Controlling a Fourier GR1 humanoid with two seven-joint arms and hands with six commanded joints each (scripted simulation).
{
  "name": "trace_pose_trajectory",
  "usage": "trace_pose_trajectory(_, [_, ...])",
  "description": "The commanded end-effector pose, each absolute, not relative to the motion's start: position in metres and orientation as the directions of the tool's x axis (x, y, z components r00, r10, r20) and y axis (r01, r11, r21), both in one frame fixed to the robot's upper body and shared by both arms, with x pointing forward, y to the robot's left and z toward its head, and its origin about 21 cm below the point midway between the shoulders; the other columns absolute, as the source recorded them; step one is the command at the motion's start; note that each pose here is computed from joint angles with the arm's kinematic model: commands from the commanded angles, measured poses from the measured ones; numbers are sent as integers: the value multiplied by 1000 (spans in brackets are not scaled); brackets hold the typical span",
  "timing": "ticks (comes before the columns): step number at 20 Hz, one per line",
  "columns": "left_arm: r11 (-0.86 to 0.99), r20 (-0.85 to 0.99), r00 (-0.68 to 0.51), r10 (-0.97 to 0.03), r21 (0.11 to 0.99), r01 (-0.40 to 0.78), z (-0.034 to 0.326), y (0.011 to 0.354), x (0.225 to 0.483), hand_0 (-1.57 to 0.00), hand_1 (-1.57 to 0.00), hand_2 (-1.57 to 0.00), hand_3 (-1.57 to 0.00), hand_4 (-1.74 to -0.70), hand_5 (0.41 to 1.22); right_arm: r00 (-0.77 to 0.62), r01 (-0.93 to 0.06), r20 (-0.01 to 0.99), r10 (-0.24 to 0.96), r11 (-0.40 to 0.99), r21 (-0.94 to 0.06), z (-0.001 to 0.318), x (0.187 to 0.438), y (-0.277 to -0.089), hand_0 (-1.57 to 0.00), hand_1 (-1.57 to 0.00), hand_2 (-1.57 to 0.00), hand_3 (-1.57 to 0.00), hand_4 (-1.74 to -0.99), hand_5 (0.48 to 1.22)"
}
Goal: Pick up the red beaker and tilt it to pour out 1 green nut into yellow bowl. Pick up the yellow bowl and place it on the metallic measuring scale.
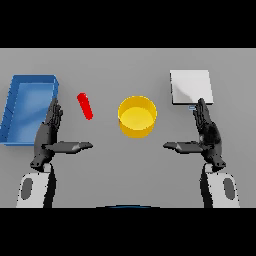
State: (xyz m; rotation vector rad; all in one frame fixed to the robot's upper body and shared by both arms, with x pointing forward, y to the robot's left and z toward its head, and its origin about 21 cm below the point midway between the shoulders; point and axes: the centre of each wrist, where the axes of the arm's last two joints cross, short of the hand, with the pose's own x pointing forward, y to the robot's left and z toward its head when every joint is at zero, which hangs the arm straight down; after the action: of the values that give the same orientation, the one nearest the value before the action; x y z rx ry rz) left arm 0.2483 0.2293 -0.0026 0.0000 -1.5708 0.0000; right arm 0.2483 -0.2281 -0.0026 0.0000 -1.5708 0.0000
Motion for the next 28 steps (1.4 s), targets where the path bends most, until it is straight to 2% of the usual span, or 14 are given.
trace_pose_trajectory(1, [1000, 1000, 0, 0, 0, -2, -2, 230, 249, 1, 1, 1, 1, -1093, 623, -1, 1, 1000, -1, 1000, 1, -3, 248, -228, 1, 1, 1, 1, -1128, 660])
trace_pose_trajectory(6, [1000, 1000, 4, -2, 2, -2, -3, 232, 250, 1, 1, 1, 1, -1093, 623, -6, -1, 1000, -2, 1000, 2, -2, 244, -230, 1, 1, 1, 1, -1128, 660])
trace_pose_trajectory(7, [997, 997, -36, -73, 74, 6, -2, 235, 239, 1, 1, 1, 1, -1093, 623, -103, -14, 987, 126, 992, -128, 0, 233, -227, 1, 1, 1, 1, -1128, 660])
trace_pose_trajectory(8, [993, 991, -63, -114, 115, 21, 0, 232, 229, 1, 1, 1, 1, -1094, 620, -159, -29, 966, 206, 977, -213, 1, 225, -222, 1, 1, 1, 1, -1128, 663])
trace_pose_trajectory(10, [986, 985, -58, -160, 162, 25, 6, 231, 224, 1, 1, 1, 1, -1093, 615, -170, -37, 946, 275, 958, -285, 1, 218, -215, 1, 1, 1, 1, -1126, 666])
trace_pose_trajectory(12, [986, 985, -38, -166, 167, 27, 5, 230, 219, 1, 1, 1, 1, -1098, 616, -165, -28, 943, 290, 954, -298, 1, 217, -214, 1, 1, 1, 1, -1118, 663])
trace_pose_trajectory(17, [977, 978, -11, -208, 208, 50, 2, 221, 235, 1, 1, 1, 1, -1095, 617, -157, -23, 945, 287, 956, -294, 8, 217, -218, 1, 1, 1, 1, -1127, 652])
trace_pose_trajectory(23, [972, 973, -34, -227, 229, 47, -11, 210, 275, 1, 1, 1, 1, -1153, 638, -158, -31, 956, 246, 967, -254, 11, 219, -219, 1, 1, 1, 1, -1193, 658])
trace_pose_trajectory(27, [971, 972, -13, -236, 236, 40, -15, 210, 299, 1, 1, 1, 1, -1154, 629, -145, -36, 962, 230, 971, -238, 4, 218, -214, 1, 1, 1, 1, -1229, 667])
trace_pose_trajectory(28, [972, 973, -13, -230, 230, 42, -18, 209, 304, 1, 1, 1, 1, -1163, 631, -169, -29, 957, 236, 969, -244, 6, 216, -219, 1, 1, 1, 1, -1230, 666])
